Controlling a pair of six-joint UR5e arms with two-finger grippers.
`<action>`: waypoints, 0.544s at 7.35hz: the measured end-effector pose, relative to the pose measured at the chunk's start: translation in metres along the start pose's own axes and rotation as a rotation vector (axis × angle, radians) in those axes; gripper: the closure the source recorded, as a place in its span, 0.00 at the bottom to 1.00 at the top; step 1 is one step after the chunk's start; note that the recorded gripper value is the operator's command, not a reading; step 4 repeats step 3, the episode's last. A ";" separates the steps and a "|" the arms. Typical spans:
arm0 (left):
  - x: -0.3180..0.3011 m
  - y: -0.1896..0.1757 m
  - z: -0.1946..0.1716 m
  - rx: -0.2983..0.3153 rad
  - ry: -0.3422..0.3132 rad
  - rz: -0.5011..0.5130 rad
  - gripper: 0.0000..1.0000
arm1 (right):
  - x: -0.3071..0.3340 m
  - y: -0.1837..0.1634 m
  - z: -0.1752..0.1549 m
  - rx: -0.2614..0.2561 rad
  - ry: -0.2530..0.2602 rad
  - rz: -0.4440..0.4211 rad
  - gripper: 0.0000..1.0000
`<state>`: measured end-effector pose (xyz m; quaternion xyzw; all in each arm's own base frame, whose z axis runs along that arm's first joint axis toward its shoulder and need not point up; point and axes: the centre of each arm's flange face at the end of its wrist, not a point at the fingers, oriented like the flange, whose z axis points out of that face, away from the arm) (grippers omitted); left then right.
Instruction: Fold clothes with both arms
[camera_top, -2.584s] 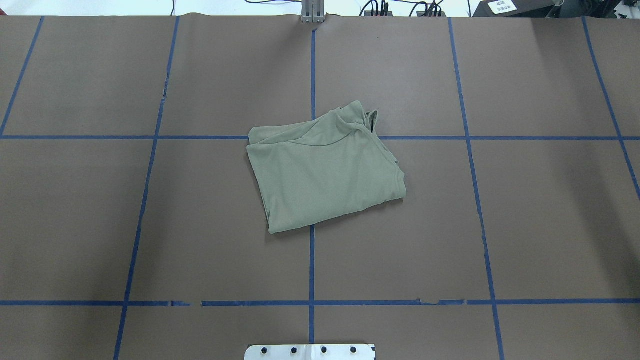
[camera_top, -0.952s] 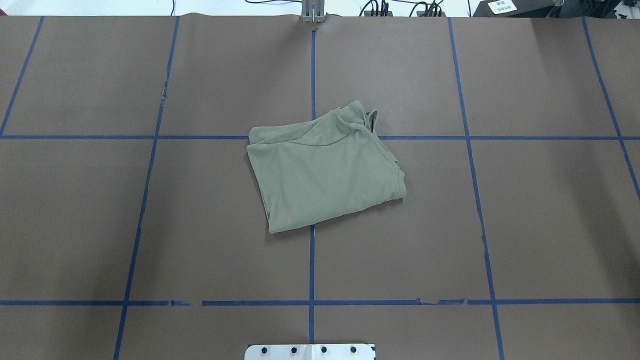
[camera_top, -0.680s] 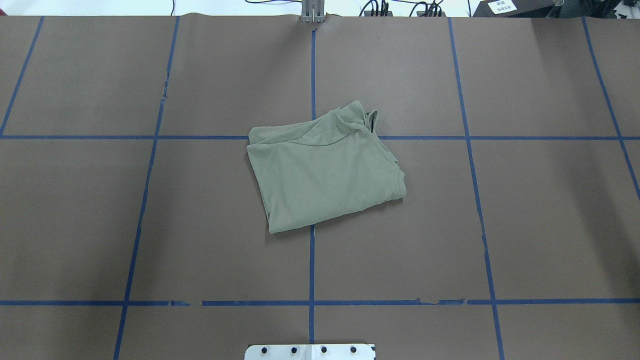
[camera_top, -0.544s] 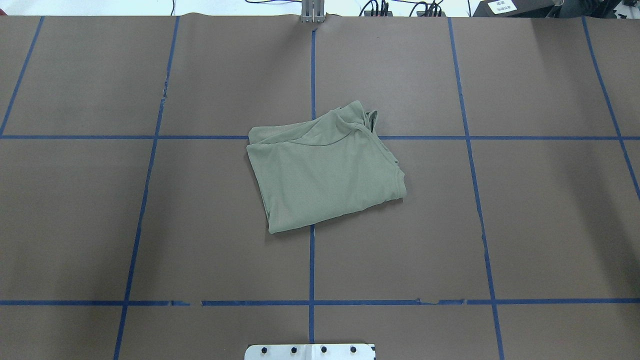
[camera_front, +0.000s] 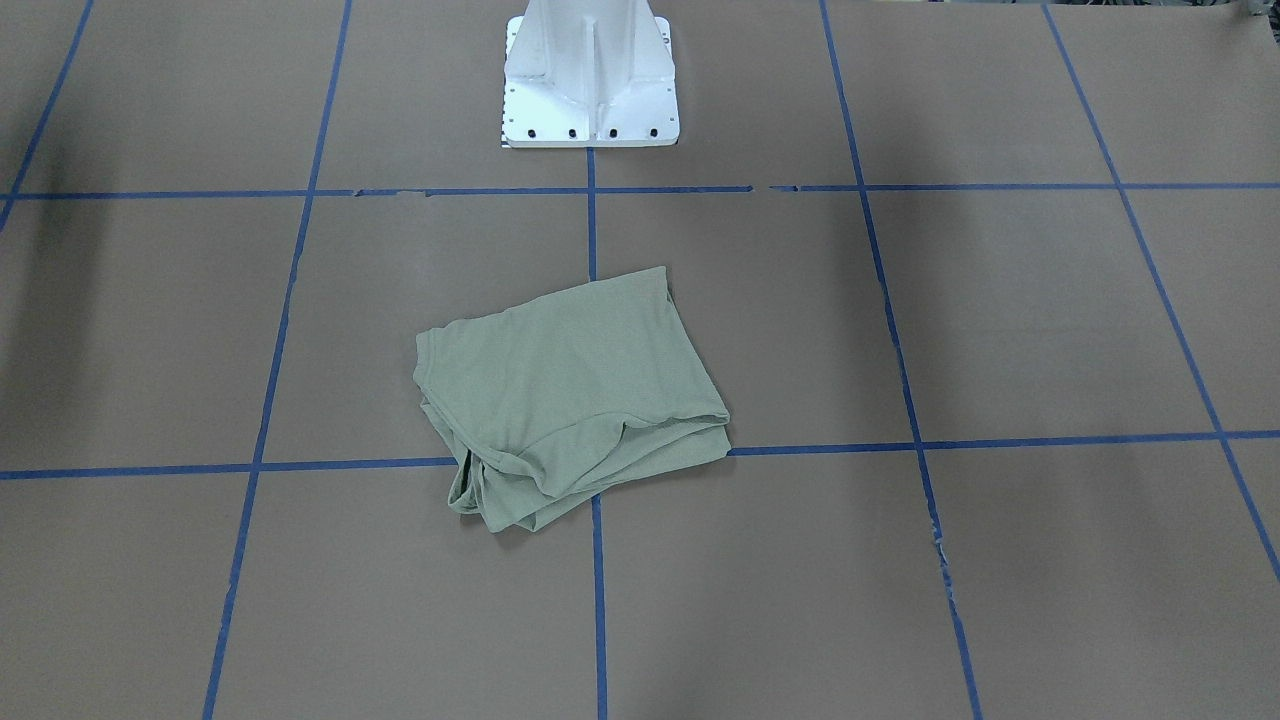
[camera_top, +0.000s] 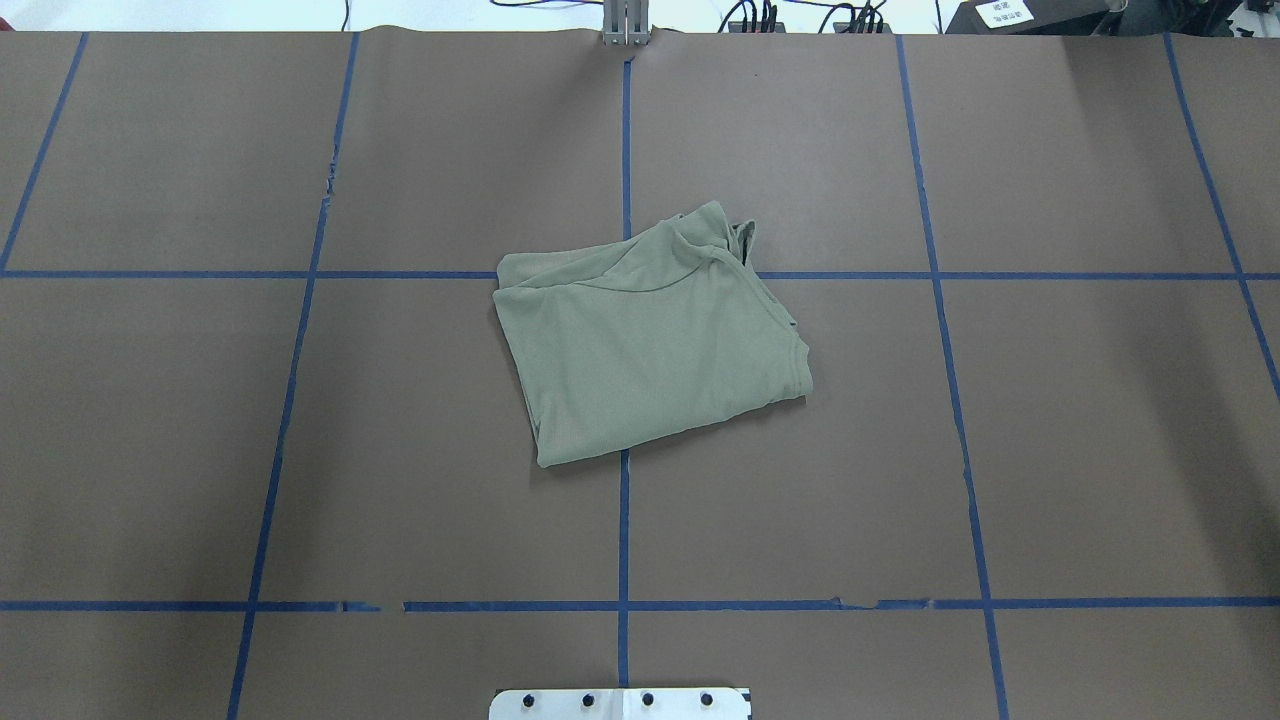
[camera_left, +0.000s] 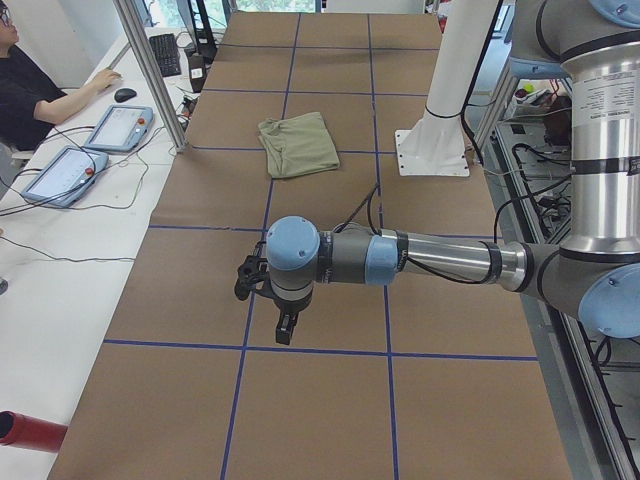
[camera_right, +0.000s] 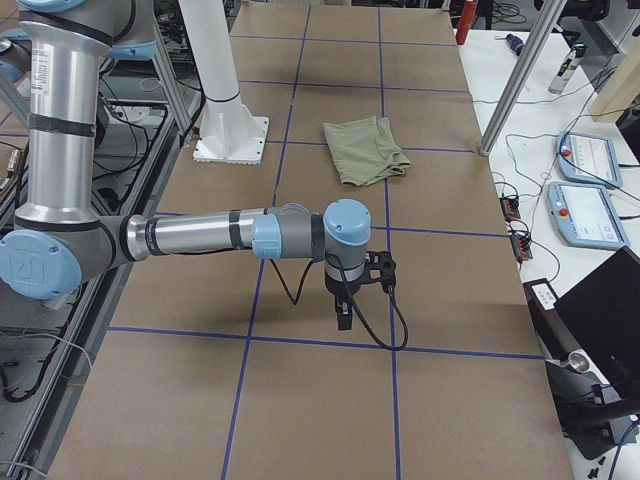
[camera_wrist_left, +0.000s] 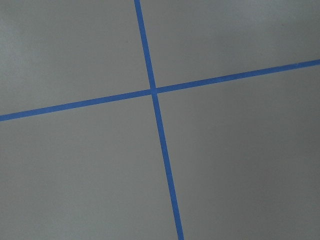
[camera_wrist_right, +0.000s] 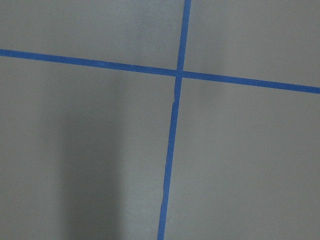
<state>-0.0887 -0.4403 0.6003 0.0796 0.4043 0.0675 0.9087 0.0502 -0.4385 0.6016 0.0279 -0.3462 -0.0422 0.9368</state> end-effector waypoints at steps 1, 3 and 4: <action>0.000 0.000 0.000 0.000 0.000 0.000 0.00 | 0.000 0.000 0.000 -0.001 -0.002 0.001 0.00; 0.000 0.000 0.000 0.000 0.000 0.000 0.00 | 0.000 0.001 0.000 -0.001 -0.006 0.001 0.00; 0.000 0.000 0.000 0.000 0.000 0.000 0.00 | 0.000 0.001 0.000 -0.001 -0.006 0.001 0.00</action>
